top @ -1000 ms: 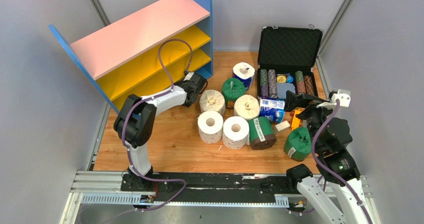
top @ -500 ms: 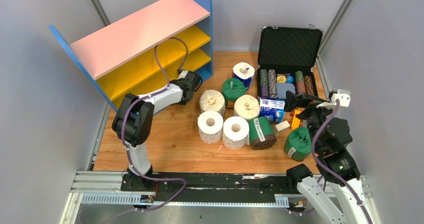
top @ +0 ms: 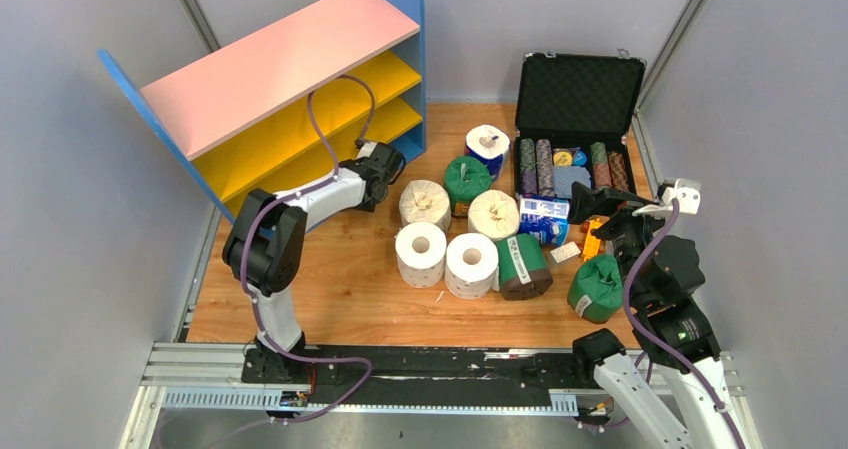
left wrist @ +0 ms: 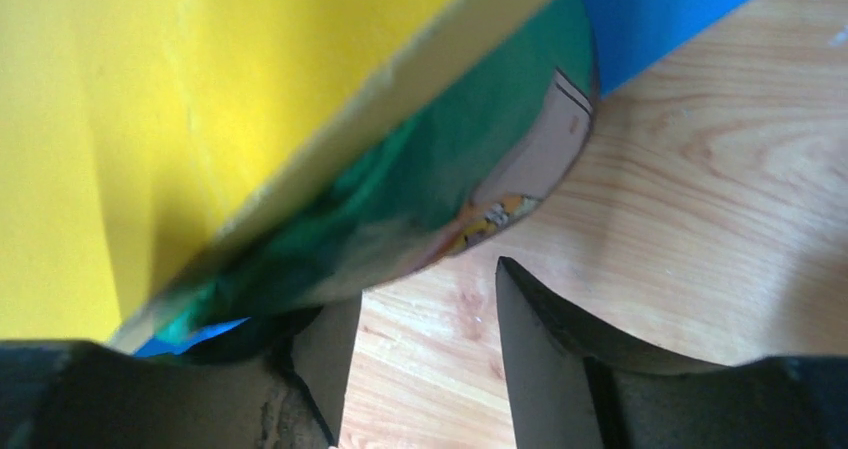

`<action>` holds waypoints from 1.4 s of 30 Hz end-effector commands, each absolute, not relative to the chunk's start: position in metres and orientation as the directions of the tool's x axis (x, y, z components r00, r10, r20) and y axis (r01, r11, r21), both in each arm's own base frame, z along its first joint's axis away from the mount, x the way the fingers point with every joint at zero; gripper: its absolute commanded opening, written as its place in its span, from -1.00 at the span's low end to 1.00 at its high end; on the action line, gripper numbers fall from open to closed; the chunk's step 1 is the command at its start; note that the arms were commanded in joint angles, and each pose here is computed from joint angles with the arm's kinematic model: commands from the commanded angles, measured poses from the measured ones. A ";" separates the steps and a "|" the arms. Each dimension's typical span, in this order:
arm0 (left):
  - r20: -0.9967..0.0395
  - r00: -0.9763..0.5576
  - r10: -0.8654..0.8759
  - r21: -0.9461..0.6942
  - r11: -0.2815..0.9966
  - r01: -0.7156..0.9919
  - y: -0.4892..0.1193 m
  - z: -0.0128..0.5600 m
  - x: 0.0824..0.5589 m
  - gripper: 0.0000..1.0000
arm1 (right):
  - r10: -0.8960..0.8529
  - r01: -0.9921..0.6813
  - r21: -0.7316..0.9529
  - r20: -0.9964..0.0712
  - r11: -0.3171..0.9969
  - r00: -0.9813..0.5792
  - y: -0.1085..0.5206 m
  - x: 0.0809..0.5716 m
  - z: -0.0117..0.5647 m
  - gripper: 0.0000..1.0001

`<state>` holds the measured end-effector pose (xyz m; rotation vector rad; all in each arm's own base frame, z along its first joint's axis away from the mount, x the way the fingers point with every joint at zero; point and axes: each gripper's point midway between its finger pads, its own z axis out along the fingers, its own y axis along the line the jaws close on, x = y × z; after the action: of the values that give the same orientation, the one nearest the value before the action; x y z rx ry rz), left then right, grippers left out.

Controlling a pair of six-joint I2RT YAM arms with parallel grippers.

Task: Place and organize the paper towels onto the shelf
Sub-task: Place the paper towel on the shelf, then pick up the paper towel from the center of the board.

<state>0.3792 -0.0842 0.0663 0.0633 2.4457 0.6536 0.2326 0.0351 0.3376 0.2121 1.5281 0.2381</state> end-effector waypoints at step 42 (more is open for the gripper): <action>-0.784 -0.179 0.594 0.185 0.499 0.847 -0.360 0.232 0.368 0.65 | 0.305 0.005 0.307 -0.946 0.952 0.108 0.016 0.205 0.343 1.00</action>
<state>0.3698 -0.3434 0.2211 1.0682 1.9954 -0.3309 0.2082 0.0180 0.3427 0.2381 1.4786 0.2106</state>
